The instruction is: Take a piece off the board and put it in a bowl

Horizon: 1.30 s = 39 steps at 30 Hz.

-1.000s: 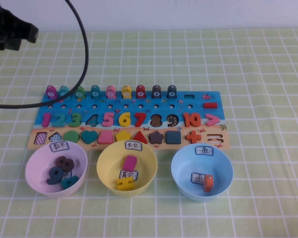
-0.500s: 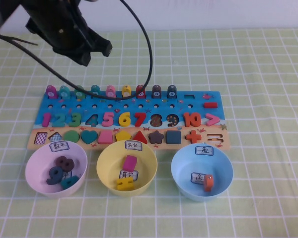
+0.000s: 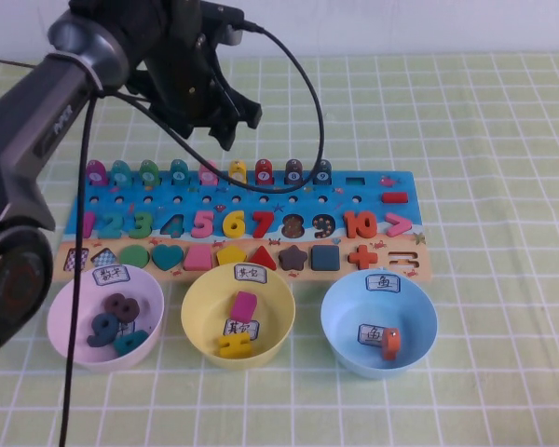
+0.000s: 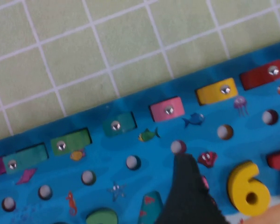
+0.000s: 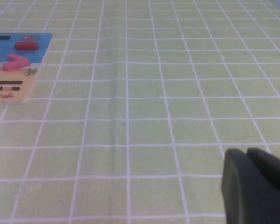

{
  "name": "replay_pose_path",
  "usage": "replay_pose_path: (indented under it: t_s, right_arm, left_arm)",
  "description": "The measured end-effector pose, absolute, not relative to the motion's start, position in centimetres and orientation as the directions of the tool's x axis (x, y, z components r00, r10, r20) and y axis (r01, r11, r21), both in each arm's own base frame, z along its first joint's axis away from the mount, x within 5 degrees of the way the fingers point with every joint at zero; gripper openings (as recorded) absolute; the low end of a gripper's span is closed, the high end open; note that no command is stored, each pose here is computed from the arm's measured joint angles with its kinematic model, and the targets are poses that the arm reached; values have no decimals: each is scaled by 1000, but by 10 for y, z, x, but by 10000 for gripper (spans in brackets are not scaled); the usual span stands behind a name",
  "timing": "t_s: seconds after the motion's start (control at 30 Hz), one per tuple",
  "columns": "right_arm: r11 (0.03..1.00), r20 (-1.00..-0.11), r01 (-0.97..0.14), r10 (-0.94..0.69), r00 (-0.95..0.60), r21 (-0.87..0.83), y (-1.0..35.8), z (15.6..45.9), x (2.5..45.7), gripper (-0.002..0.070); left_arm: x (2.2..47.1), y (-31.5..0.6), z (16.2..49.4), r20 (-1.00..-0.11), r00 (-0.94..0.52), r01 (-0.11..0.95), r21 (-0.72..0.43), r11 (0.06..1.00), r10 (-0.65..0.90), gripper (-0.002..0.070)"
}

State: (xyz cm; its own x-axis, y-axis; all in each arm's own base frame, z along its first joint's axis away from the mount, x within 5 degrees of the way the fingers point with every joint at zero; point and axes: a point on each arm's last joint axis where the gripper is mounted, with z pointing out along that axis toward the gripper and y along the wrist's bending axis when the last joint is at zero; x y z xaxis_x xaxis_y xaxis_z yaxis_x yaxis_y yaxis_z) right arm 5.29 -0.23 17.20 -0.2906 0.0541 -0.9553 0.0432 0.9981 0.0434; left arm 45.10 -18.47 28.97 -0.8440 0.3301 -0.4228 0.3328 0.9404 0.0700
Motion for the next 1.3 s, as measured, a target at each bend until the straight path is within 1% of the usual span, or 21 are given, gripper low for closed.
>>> replay_pose_path:
  t_s: [0.27, 0.43, 0.67, 0.83, 1.0, 1.17, 1.3]
  right_arm:
    - [998, -955, 43, 52, -291, 42, -2, 172, 53, -17]
    - [998, -955, 43, 52, -291, 42, -2, 172, 53, -17]
    - [998, -956, 42, 49, -291, 39, -2, 172, 53, -17]
    - [998, -956, 42, 49, -291, 39, -2, 172, 53, -17]
    - [998, -955, 43, 52, -291, 41, -2, 172, 53, -17]
    - [998, -955, 43, 52, -291, 41, -2, 172, 53, -17]
    - [998, -955, 43, 52, -291, 41, -2, 172, 53, -17]
  left_arm:
    - [465, -185, 272, -412, -845, 320, 123, 939, 342, 406]
    - [469, -185, 260, -396, -859, 301, 120, 946, 323, 406]
    - [474, -188, 238, -356, -877, 302, 116, 946, 323, 406]
    - [476, -187, 235, -361, -875, 302, 115, 946, 323, 405]
    - [478, -187, 235, -377, -869, 300, 114, 947, 321, 382]
    - [483, -179, 235, -391, -871, 281, 99, 955, 297, 367]
    - [486, -175, 230, -386, -879, 269, 87, 959, 281, 365]
